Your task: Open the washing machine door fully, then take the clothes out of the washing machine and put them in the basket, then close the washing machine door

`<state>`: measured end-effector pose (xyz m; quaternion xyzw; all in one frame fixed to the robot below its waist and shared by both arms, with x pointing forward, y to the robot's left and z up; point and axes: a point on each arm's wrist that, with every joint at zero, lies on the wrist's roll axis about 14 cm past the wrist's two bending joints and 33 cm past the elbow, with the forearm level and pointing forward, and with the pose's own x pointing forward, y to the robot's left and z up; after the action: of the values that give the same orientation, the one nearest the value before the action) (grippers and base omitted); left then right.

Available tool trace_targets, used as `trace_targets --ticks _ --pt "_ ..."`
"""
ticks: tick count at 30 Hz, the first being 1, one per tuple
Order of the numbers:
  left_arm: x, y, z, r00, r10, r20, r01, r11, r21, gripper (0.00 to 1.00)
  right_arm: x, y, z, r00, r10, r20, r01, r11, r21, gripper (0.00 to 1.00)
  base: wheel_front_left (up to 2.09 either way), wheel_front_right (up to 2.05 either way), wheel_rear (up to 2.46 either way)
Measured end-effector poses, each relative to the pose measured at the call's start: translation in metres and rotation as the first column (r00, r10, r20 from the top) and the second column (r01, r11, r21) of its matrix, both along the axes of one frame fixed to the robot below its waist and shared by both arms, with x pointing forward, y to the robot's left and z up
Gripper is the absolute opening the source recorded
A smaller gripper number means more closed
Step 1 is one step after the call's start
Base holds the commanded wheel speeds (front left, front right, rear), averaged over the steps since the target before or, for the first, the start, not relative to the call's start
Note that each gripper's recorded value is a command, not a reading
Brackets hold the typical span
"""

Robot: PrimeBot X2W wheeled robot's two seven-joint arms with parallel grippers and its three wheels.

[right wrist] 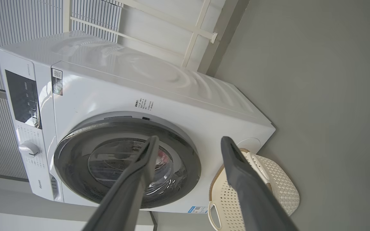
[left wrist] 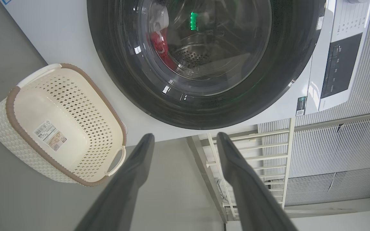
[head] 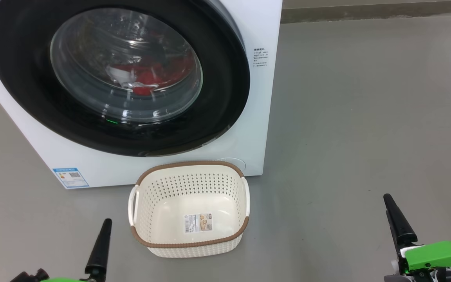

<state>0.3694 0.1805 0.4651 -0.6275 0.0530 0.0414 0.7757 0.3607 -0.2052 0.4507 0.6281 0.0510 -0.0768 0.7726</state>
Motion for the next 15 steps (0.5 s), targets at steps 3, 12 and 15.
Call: trace_targets --ticks 3,12,15 --pt "0.0006 -0.0002 0.0027 1.000 -0.008 0.008 0.008 0.998 0.064 1.00 0.0004 0.0001 0.0010 1.000 0.011 -0.001 -0.012 0.998 -0.058 1.00 0.00 0.00 0.00" --pt "0.0012 -0.0055 0.0070 0.999 -0.044 0.010 0.040 0.968 0.248 1.00 0.0019 0.0015 0.0067 0.999 0.046 0.003 -0.044 0.971 -0.237 1.00 0.00 0.00 0.00" --pt "0.0012 -0.0081 0.0079 0.998 -0.058 0.009 0.053 0.951 0.303 1.00 0.0022 0.0025 0.0080 0.998 0.060 0.001 -0.057 0.953 -0.297 1.00 0.00 0.00 0.00"
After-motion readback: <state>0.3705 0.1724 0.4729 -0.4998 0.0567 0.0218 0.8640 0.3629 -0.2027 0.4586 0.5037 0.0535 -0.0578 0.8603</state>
